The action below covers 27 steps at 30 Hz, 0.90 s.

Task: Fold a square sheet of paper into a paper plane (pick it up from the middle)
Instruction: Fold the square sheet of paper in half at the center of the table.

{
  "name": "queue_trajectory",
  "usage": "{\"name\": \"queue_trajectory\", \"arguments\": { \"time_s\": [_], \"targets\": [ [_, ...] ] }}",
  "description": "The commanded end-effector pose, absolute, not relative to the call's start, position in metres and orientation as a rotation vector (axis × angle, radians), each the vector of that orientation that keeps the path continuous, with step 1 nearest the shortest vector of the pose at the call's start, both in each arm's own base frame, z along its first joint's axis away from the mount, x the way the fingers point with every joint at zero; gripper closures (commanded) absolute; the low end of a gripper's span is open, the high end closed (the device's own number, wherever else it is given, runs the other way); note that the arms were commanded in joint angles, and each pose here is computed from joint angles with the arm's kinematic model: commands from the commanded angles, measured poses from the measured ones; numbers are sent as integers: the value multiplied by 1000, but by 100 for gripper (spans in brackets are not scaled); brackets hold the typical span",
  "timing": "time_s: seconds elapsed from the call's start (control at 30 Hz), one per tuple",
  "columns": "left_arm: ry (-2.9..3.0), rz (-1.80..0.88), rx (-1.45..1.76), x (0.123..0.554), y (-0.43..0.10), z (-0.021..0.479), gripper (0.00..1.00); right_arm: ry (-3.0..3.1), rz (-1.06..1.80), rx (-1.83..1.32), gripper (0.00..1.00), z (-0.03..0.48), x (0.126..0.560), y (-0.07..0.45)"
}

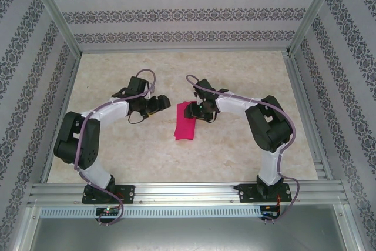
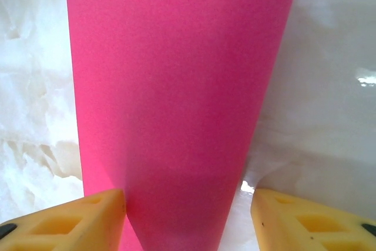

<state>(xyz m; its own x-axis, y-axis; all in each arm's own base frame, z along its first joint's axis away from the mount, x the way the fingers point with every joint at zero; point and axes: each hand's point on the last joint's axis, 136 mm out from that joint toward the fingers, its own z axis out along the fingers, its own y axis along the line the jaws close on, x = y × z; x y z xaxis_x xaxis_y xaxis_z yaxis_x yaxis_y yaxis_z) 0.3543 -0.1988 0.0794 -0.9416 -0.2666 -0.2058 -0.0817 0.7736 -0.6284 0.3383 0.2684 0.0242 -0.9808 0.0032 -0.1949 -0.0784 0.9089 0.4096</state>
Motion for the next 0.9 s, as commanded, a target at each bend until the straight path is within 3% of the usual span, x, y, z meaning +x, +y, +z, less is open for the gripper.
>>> {"name": "queue_trajectory", "arguments": {
  "time_s": [0.0, 0.2, 0.87],
  "targets": [
    [2668, -988, -214, 353, -214, 76, 24, 2866, 588, 49, 41, 23, 343, 252],
    [2664, -1003, -218, 354, -223, 67, 30, 2871, 508, 163, 44, 15, 343, 237],
    [2575, -949, -138, 364, -223, 60, 35, 3029, 271, 325, 51, -34, 318, 210]
  ]
}}
